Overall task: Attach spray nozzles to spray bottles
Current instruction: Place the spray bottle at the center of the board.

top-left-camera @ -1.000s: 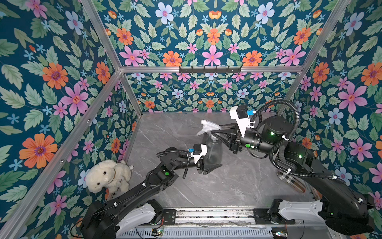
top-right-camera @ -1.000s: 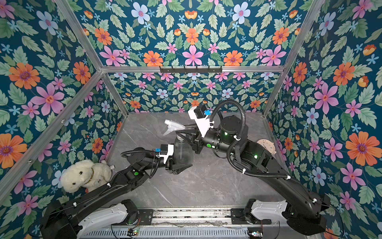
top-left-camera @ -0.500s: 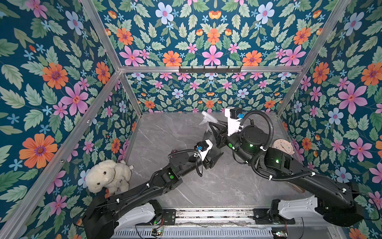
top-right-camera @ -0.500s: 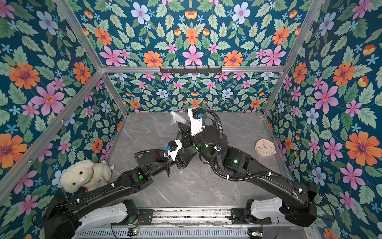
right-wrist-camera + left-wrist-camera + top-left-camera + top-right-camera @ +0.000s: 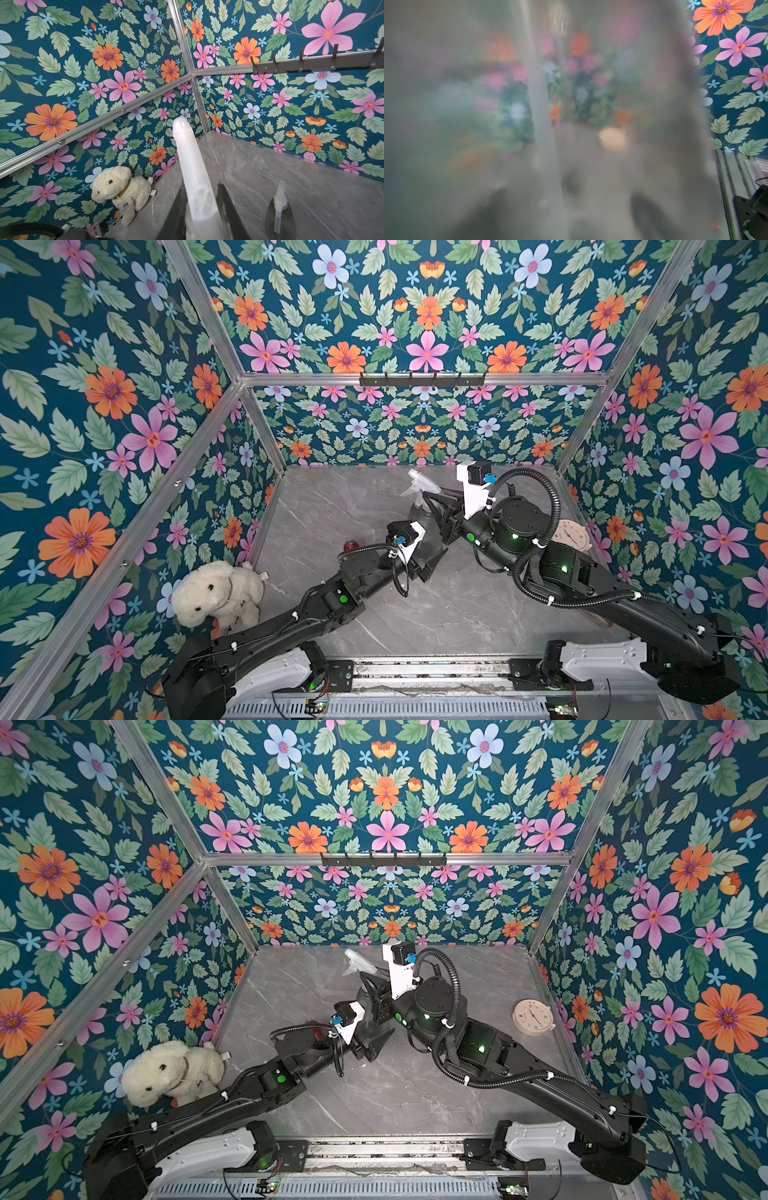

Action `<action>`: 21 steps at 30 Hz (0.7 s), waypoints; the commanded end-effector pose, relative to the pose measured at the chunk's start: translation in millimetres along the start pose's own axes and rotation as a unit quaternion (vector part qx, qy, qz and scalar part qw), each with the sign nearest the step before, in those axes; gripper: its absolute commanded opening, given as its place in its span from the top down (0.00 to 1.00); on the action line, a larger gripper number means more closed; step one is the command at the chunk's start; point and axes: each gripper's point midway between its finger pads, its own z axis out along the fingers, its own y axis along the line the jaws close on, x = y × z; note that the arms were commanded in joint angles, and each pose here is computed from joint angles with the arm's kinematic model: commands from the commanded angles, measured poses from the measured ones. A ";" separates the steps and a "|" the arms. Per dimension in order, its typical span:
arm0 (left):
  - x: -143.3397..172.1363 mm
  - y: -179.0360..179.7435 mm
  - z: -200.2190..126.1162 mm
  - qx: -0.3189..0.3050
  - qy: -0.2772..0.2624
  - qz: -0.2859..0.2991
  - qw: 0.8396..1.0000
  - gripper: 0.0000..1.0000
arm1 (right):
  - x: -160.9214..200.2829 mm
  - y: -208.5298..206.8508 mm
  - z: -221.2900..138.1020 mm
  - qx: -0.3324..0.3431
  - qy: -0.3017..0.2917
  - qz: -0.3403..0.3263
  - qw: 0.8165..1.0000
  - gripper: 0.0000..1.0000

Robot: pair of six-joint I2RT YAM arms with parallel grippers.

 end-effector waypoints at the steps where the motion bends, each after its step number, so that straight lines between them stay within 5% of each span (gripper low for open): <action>1: -39.2 14.1 -4.9 -0.035 -0.077 -0.016 0.996 0.00 | 46.5 5.1 -3.5 -0.030 0.087 -0.005 0.996 1.00; 21: -23.0 12.1 -27.5 -0.030 -0.067 -0.034 0.997 0.00 | 62.6 -154.4 -9.0 0.159 0.024 0.000 0.987 1.00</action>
